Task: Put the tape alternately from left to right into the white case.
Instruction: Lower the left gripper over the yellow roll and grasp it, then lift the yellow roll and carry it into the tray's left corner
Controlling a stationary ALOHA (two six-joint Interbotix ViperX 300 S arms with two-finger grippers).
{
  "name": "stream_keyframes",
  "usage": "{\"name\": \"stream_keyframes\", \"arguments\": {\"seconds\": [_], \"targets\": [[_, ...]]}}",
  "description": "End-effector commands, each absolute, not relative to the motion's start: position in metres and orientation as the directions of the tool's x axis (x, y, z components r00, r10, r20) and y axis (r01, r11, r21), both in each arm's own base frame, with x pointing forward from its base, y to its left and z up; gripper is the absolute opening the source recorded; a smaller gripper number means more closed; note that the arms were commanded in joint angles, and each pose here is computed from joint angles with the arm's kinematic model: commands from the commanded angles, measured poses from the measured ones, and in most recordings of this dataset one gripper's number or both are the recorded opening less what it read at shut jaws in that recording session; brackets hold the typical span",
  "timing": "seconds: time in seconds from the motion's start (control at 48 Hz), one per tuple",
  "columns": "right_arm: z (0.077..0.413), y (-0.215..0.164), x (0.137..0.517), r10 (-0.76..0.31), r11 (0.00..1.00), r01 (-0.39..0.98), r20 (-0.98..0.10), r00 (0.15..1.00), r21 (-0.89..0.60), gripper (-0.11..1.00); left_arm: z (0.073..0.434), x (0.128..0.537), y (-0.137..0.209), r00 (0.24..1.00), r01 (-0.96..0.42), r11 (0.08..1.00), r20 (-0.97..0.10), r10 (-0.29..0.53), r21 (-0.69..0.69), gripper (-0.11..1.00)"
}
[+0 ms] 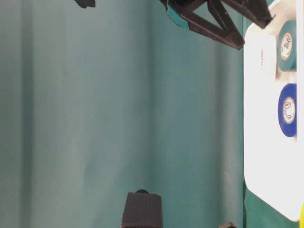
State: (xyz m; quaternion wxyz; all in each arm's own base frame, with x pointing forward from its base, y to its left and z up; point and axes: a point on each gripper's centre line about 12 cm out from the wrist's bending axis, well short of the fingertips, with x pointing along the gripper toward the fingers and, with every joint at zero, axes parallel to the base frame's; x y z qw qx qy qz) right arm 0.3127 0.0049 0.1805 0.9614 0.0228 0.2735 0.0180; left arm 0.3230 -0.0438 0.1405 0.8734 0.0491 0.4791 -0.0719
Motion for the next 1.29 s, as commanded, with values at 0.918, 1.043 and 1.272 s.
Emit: {"name": "stream_keyframes", "arguments": {"seconds": [0.918,1.043,1.272], "targets": [[0.193,0.005,0.319,0.049,0.998,-0.023,-0.488,0.871,0.059,0.81,0.185,0.334,-0.025,0.595,0.124,0.992,-0.802,-0.052,0.028,-0.03],[0.194,0.005,0.319,0.049,0.998,-0.023,-0.487,0.872,0.059,0.81,0.183,0.336,-0.005,0.593,0.068,0.997,-0.805,-0.015,0.031,-0.03],[0.193,0.005,0.319,0.049,0.998,-0.023,-0.488,0.871,0.059,0.81,0.177,0.347,0.036,0.590,-0.050,0.998,-0.806,0.055,0.031,-0.03]]}}
